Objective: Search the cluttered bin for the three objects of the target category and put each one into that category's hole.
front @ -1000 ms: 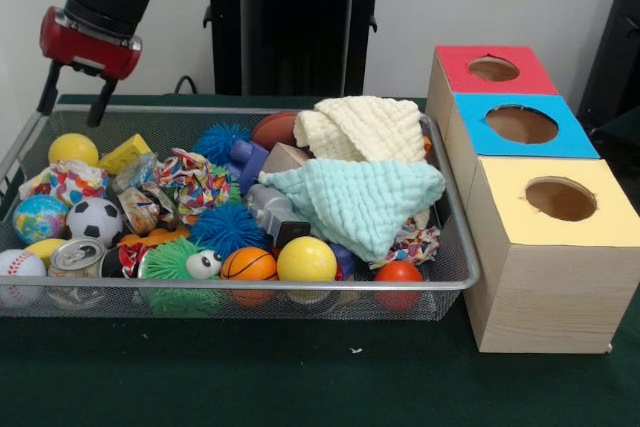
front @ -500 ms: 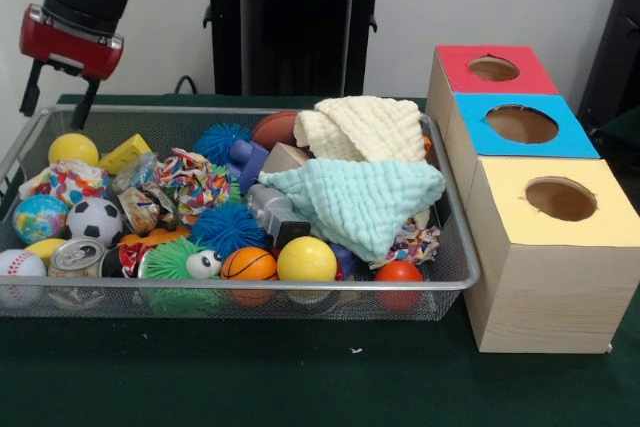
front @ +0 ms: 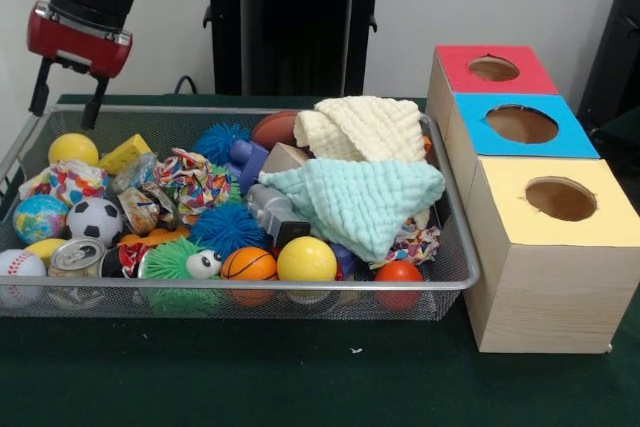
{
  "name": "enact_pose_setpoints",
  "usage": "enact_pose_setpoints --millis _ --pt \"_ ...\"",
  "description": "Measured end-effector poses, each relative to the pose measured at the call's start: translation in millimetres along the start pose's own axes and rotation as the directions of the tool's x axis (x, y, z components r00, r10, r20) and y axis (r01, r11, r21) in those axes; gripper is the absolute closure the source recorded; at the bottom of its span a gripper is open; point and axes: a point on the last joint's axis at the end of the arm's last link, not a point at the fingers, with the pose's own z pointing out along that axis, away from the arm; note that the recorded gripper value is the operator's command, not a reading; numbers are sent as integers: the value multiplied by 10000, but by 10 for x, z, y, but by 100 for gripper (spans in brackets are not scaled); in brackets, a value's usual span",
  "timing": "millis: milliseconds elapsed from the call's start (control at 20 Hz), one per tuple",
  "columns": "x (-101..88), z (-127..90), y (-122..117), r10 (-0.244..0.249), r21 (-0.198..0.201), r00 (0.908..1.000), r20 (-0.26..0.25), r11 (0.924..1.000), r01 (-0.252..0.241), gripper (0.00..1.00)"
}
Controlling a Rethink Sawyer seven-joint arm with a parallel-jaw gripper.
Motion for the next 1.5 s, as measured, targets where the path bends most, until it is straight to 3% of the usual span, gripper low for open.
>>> enact_pose_setpoints --millis 450,1500 --pt "-76 -96 146 390 -305 9992 76 9988 -388 0" --pt "38 -105 281 625 -709 9980 -132 9955 -633 0"
